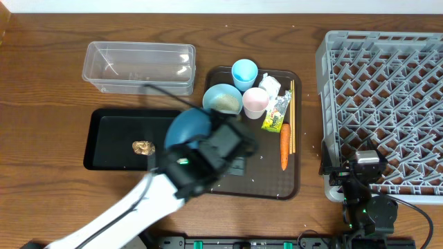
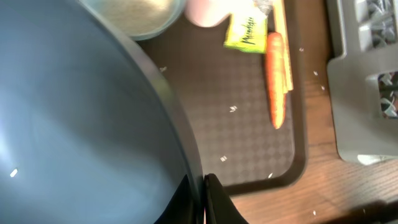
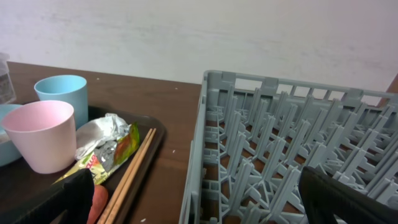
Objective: Sort waste into correct bins and load items into the dishwasher rack
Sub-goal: 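Carry the blue plate back and set it on the brown tray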
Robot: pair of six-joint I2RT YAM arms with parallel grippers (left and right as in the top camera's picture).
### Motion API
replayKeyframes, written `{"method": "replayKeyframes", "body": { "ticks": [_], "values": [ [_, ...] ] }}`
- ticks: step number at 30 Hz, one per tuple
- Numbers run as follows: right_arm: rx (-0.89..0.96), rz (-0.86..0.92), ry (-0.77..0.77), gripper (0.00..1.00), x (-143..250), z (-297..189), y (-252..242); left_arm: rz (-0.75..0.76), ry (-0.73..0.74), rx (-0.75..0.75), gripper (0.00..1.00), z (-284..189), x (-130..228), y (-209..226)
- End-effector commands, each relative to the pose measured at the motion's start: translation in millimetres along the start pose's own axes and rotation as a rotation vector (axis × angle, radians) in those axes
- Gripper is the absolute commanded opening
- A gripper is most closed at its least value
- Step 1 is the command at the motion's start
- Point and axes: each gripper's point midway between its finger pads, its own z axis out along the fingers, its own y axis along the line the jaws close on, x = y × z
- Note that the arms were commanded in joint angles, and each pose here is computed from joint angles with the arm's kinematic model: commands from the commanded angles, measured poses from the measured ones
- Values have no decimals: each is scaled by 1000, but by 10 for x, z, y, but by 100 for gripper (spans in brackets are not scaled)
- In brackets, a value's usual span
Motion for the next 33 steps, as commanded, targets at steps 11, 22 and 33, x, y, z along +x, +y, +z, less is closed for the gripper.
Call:
{"method": "replayKeyframes", "body": {
  "ticks": [11,22,33],
  "values": [
    [15,9,1,99,11,-1,-31,143,-53,-55,6,526,134,-511],
    [15,9,1,99,11,-1,-31,154,-4,-26,6,756,322,-700],
    [15,9,1,99,11,-1,-31,161,48,0,6,795,487,-782]
  ]
}}
